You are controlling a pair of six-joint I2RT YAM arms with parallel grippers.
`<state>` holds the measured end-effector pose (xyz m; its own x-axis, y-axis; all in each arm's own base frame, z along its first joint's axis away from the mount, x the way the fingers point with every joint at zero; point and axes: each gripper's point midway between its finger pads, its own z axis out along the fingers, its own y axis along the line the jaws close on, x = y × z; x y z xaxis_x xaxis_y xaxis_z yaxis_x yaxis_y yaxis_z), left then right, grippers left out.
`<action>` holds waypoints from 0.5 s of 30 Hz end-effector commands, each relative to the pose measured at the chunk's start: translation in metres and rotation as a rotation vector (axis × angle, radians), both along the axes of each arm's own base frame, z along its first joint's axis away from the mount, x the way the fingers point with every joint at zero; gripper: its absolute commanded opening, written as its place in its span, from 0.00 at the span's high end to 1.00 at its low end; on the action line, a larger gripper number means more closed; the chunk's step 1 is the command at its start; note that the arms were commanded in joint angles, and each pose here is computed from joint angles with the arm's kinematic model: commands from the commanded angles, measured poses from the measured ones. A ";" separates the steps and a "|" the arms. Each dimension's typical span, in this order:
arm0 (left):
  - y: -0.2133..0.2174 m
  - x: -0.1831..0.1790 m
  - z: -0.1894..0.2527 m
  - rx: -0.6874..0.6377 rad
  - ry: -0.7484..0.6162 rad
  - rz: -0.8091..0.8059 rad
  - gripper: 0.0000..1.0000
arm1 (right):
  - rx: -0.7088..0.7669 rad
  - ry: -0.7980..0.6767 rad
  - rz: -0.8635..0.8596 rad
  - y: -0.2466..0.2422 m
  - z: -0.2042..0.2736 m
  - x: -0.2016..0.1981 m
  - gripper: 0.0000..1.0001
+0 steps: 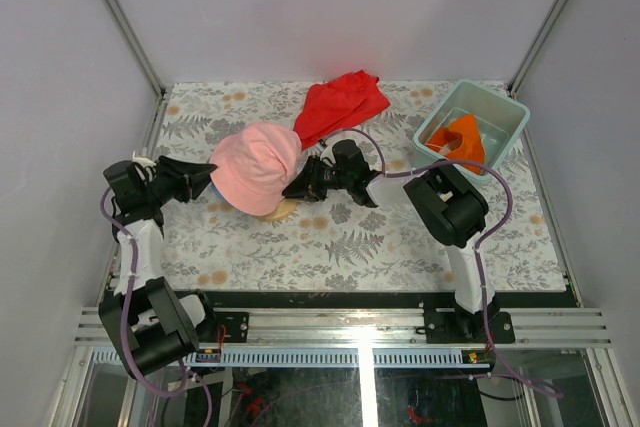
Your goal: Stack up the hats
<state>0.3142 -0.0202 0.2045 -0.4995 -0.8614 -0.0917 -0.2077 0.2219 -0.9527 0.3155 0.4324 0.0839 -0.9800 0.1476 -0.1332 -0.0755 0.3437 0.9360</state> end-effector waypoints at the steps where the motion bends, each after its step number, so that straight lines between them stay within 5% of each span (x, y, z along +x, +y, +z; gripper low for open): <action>1: 0.003 0.007 -0.003 0.021 -0.025 0.029 0.73 | 0.034 -0.041 0.008 0.006 0.014 0.002 0.71; 10: 0.011 0.018 -0.012 0.008 -0.033 0.088 0.99 | 0.030 -0.050 0.013 0.002 0.020 -0.003 0.71; 15: 0.016 0.026 -0.023 0.014 -0.032 0.097 1.00 | -0.013 -0.093 -0.005 -0.016 0.027 -0.003 0.63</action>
